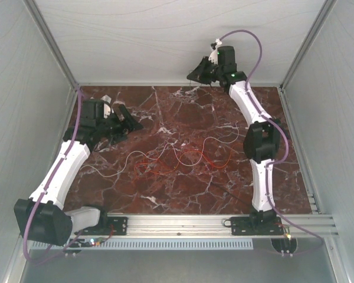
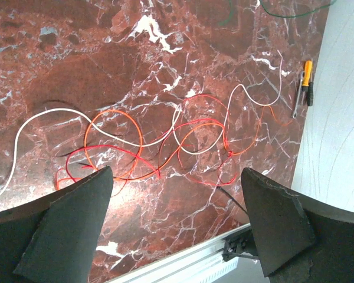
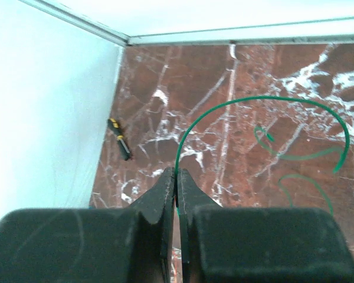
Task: Zip-tie the wires
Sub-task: Pick up the cable at the center of the board.
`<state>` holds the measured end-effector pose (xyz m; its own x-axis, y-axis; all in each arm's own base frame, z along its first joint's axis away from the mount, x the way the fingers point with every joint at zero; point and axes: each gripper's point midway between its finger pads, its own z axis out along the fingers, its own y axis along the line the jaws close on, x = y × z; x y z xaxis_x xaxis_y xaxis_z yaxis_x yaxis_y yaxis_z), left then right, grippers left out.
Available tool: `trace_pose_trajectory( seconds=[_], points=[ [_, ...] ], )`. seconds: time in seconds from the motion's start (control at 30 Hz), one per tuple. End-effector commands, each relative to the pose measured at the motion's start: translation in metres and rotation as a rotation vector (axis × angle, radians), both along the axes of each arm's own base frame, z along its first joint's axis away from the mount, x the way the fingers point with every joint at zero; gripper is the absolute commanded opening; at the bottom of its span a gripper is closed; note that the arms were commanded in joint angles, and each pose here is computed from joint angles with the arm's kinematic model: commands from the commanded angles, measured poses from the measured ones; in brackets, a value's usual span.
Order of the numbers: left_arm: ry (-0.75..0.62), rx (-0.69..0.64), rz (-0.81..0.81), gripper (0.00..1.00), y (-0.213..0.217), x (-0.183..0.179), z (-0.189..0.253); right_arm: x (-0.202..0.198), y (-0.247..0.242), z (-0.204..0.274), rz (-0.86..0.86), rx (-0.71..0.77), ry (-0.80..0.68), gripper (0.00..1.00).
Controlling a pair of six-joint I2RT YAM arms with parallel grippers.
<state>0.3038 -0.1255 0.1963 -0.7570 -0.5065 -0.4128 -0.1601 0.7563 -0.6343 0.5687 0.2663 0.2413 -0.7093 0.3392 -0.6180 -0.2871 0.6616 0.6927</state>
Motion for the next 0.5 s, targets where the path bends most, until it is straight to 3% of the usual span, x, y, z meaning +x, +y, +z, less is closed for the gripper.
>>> trace_pose_trajectory(
  seconds=[0.0, 0.27, 0.47],
  points=[
    [-0.115, -0.049, -0.018, 0.89, -0.009, 0.018, 0.032, -0.019, 0.003, 0.062, 0.054, 0.078, -0.090, 0.00],
    [-0.193, -0.074, 0.005, 0.89, -0.015, 0.031, 0.045, -0.055, 0.010, 0.131, 0.125, 0.158, -0.194, 0.00],
    [-0.384, -0.082, -0.055, 0.87, -0.031, 0.043, 0.081, -0.084, 0.016, 0.166, 0.183, 0.201, -0.240, 0.00]
  ],
)
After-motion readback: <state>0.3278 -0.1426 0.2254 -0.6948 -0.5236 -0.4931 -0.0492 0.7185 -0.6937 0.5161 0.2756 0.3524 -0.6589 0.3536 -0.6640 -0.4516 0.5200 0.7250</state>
